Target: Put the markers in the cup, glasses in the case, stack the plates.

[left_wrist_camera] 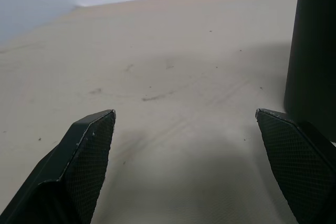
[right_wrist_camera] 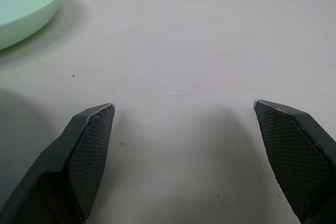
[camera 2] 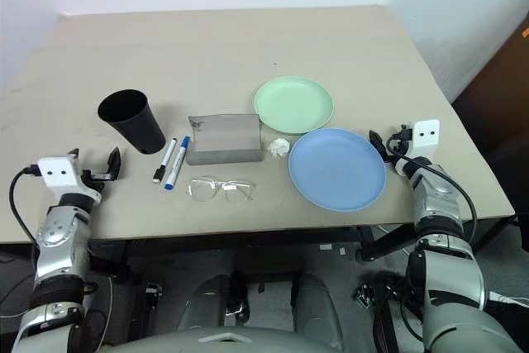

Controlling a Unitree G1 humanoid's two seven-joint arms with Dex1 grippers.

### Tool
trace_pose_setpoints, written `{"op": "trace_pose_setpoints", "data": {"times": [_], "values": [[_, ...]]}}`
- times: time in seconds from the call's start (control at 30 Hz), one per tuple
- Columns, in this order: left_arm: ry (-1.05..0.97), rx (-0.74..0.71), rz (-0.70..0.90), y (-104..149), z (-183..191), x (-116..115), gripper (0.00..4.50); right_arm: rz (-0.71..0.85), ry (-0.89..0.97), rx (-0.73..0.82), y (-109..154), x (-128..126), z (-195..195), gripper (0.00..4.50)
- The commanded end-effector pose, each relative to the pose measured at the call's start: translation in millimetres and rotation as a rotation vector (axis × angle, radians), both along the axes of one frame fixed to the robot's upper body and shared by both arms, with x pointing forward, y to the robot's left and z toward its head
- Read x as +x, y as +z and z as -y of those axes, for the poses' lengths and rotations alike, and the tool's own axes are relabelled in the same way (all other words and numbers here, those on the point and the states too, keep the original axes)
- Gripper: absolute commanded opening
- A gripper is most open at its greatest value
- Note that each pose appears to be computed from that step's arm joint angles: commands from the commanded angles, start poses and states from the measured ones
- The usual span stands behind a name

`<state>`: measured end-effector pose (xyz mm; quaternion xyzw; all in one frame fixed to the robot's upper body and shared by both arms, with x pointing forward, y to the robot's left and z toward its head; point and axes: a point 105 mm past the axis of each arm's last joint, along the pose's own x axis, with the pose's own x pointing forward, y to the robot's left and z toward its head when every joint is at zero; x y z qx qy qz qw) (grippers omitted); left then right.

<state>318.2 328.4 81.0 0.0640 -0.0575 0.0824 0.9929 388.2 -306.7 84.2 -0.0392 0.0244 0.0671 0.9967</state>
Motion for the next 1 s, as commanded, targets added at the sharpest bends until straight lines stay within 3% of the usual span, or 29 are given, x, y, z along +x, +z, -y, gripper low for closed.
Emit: {"op": "trace_pose_setpoints", "data": {"times": [0.03, 0.67, 1.0], "values": [[0.006, 0.002, -0.003, -2, 1, -3, 4.47, -0.035, 0.005, -0.019, -6, -3, 4, 4.5], [-0.026, -0.023, 0.014, 6, 6, 1, 4.47, 0.034, -0.115, -0.003, 26, -10, 43, 4.5], [-0.025, -0.02, 0.037, 21, -7, -10, 4.47, 0.137, -0.091, 0.089, 85, 6, 47, 4.5]]}}
